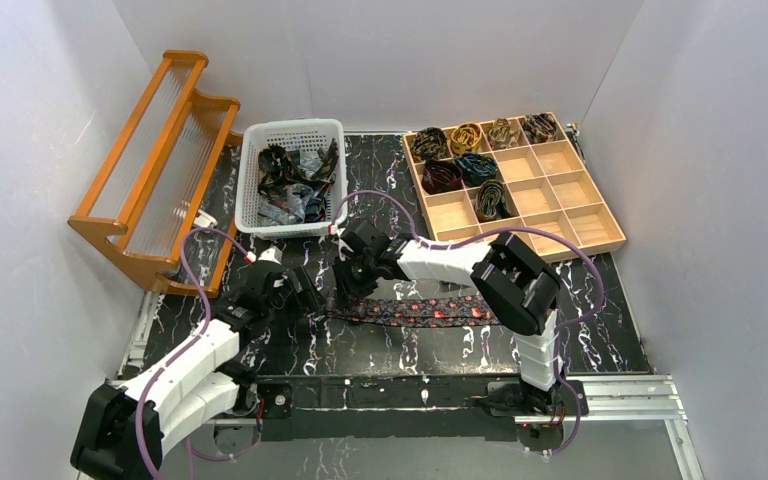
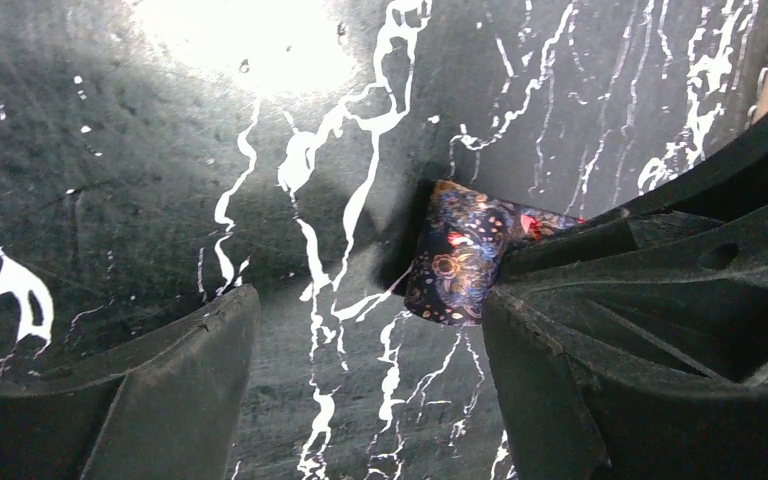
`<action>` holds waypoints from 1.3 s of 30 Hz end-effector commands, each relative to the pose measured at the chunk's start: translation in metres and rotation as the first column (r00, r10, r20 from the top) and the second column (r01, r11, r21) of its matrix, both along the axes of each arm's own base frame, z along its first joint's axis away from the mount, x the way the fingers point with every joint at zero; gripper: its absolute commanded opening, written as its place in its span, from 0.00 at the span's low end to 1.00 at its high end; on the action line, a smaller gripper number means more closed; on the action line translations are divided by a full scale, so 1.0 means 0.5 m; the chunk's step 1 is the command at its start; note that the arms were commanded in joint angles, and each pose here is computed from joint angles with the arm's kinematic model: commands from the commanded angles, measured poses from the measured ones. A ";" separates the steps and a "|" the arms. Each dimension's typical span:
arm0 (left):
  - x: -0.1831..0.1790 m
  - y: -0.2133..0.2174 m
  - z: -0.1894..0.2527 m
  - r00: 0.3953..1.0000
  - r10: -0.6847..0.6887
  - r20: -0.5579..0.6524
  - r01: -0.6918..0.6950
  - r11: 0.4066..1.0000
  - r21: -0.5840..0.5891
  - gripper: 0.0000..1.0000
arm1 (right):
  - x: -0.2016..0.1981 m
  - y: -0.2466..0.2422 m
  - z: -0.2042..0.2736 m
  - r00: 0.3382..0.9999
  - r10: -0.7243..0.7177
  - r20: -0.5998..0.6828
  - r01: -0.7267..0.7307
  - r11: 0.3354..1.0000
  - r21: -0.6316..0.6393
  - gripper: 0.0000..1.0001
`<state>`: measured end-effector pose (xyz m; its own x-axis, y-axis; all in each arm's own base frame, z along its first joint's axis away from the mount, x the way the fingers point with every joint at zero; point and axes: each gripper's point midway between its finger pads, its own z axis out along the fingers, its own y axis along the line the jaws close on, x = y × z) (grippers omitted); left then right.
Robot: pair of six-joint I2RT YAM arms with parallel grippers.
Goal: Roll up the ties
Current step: Roll the tie at the center of the board.
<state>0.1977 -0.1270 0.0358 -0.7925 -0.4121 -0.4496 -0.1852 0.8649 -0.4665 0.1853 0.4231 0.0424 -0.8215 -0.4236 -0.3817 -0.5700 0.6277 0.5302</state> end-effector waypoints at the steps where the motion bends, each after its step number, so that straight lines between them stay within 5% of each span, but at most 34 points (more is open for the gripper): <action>1: 0.005 -0.019 0.006 0.999 -0.045 0.023 0.046 0.998 -0.040 0.79 | 0.015 0.033 0.099 0.997 0.037 0.065 -0.042 0.995 0.086 0.30; 7: 0.005 -0.018 0.001 0.999 -0.053 0.005 0.053 0.998 -0.026 0.79 | 0.049 0.001 0.174 0.984 -0.143 0.104 0.127 0.982 0.143 0.43; 19: 0.012 -0.033 0.011 0.994 -0.101 0.029 0.102 0.994 -0.039 0.79 | 0.011 -0.102 0.094 0.942 -0.331 -0.053 0.334 0.939 0.077 0.60; 28: 0.017 -0.033 0.021 0.993 -0.102 0.052 0.104 0.994 -0.040 0.80 | 0.006 -0.088 0.054 0.936 -0.307 -0.170 0.323 0.943 0.075 0.57; 39: 0.017 -0.047 0.021 0.989 -0.136 0.059 0.140 0.988 -0.067 0.80 | -0.010 -0.117 -0.025 0.919 -0.338 -0.203 0.338 0.941 -0.034 0.31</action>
<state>0.2024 -0.1443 0.0392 -0.8184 -0.3474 -0.4578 -0.0793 0.8572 -0.5088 0.1822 0.3685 0.0368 -0.9743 -0.1089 -0.1973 -0.2095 0.7605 0.6146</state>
